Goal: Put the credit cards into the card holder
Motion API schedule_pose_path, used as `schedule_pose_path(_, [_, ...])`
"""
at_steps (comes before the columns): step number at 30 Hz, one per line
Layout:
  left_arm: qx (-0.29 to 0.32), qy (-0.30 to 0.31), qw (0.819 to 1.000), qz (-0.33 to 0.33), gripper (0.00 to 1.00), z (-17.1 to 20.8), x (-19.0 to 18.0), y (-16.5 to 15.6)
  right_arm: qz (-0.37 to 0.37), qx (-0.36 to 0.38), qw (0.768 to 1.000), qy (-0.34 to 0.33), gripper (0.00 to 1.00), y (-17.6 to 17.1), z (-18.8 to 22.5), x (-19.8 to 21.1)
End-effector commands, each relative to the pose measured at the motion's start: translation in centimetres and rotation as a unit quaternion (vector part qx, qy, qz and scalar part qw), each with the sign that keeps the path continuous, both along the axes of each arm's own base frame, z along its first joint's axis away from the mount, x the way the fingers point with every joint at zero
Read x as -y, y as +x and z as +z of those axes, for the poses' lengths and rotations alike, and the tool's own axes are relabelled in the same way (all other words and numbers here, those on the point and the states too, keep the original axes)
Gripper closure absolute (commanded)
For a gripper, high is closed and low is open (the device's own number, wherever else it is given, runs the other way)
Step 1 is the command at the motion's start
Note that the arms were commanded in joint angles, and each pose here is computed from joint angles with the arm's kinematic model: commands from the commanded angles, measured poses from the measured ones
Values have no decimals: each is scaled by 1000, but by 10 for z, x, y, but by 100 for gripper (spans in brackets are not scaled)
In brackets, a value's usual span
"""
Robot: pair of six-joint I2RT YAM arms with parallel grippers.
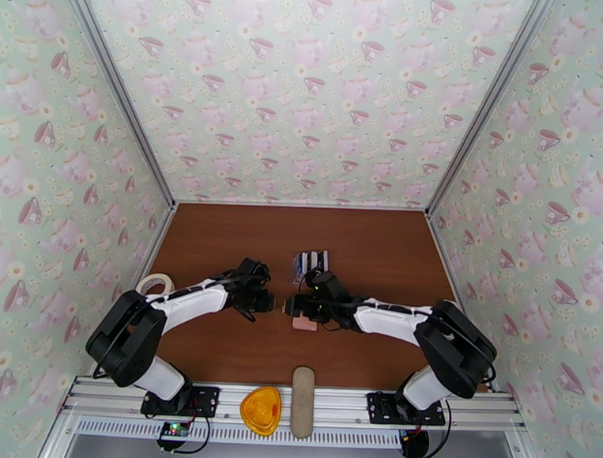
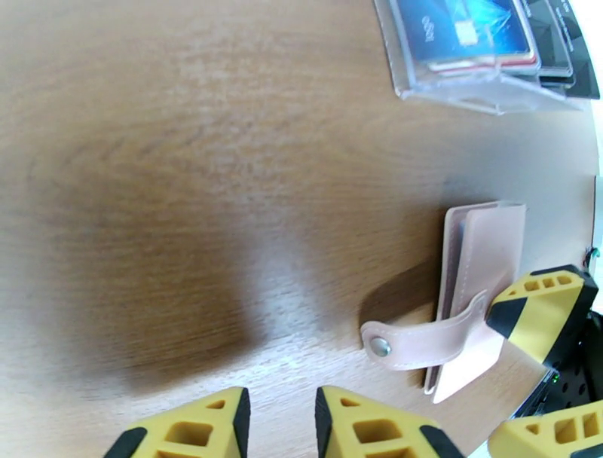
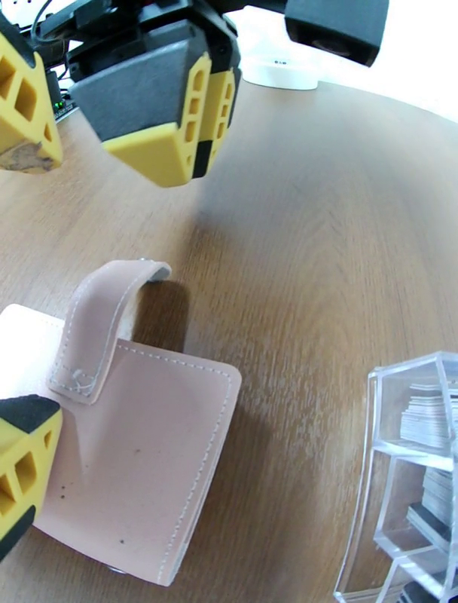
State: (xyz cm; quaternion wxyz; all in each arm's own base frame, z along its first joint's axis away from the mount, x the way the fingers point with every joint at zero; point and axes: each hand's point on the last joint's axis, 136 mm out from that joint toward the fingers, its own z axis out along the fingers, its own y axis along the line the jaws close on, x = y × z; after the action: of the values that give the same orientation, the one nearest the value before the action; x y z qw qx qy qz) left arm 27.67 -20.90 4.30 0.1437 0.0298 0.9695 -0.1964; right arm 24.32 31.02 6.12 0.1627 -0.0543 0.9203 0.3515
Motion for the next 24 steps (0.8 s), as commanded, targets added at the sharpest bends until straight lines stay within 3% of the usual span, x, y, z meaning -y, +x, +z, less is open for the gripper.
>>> schedule_pose_path(1, [19,1,1000,-1,69,14,-1,7,13,2,1000,-3,18,-6,7,1])
schedule_pose_path(13, [43,-39,998,-30,66,41,29,10,-33,32,999,3,26,4,38,34])
schedule_pose_path(24, [52,-93,989,-107,67,58,105,-1,-72,0,997,13,39,-1,3,74])
